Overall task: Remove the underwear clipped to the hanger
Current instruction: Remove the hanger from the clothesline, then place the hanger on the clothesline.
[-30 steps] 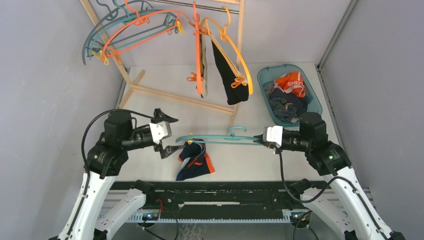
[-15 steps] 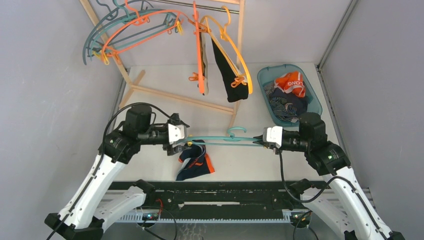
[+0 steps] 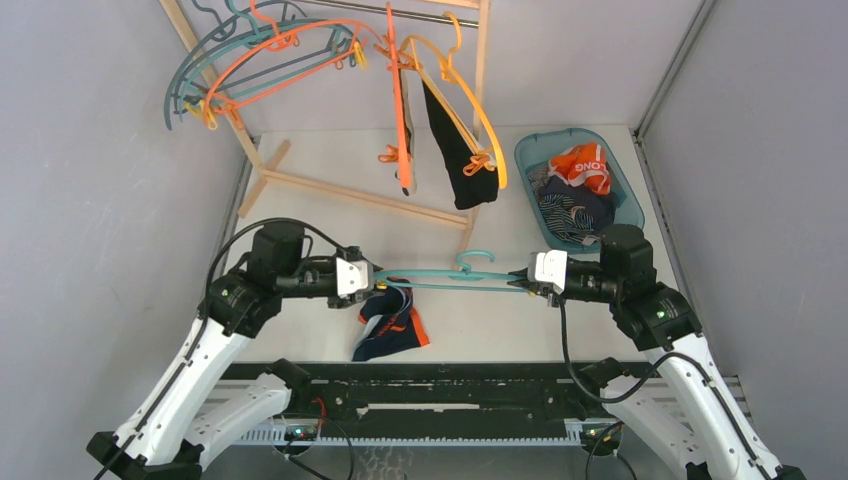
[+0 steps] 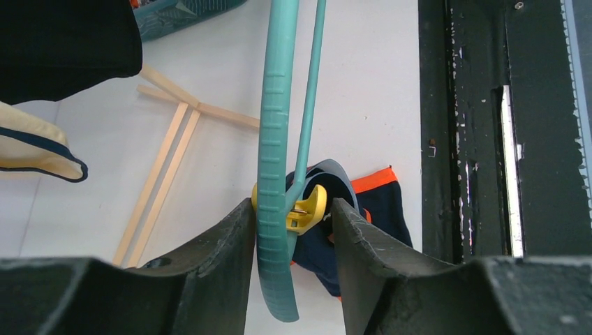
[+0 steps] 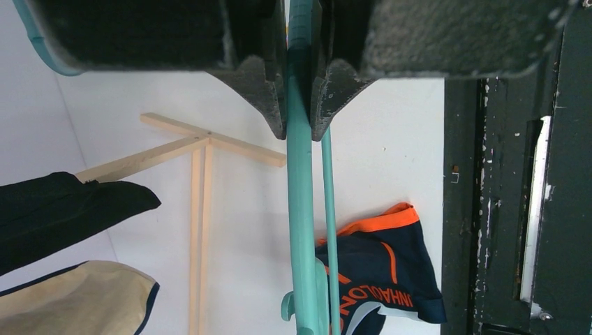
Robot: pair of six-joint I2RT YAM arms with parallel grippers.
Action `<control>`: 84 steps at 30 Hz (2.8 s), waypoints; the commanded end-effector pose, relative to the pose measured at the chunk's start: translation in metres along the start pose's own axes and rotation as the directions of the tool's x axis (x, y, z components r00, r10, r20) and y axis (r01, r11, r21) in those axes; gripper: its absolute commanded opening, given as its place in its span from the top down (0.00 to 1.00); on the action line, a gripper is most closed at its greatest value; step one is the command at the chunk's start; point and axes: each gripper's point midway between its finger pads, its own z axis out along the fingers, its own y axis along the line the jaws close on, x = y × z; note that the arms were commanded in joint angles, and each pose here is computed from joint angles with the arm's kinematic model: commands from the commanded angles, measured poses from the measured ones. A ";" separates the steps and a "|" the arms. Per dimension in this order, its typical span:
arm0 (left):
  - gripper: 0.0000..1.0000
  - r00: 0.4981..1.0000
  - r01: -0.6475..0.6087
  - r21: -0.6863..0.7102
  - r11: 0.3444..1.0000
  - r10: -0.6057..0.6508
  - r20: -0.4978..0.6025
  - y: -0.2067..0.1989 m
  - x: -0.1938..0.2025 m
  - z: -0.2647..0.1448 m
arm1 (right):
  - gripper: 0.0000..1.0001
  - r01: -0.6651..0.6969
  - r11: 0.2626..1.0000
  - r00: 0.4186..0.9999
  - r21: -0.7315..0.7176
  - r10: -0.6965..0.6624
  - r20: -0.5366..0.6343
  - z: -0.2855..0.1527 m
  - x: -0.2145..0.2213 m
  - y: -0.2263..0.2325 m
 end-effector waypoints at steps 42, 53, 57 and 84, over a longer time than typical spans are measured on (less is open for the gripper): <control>0.43 0.993 -0.045 -0.025 0.999 0.047 0.109 -0.006 -0.012 0.001 | 1.00 0.004 0.999 0.996 0.043 -0.007 0.086 -0.005 -0.022 -0.009; 0.09 0.991 -0.084 -0.105 0.991 0.094 0.096 0.005 -0.016 -0.007 | 1.00 -0.020 1.000 0.995 0.004 0.020 0.098 -0.004 -0.020 -0.004; 0.05 0.989 -0.112 -0.175 0.978 0.127 0.081 0.011 -0.017 -0.017 | 1.00 -0.024 1.000 0.995 -0.019 0.026 0.093 0.000 -0.018 -0.002; 0.47 0.973 0.229 0.093 0.969 -0.229 -0.008 -0.001 -0.041 0.002 | 1.00 -0.014 0.998 0.999 -0.063 0.016 0.043 0.018 -0.003 0.004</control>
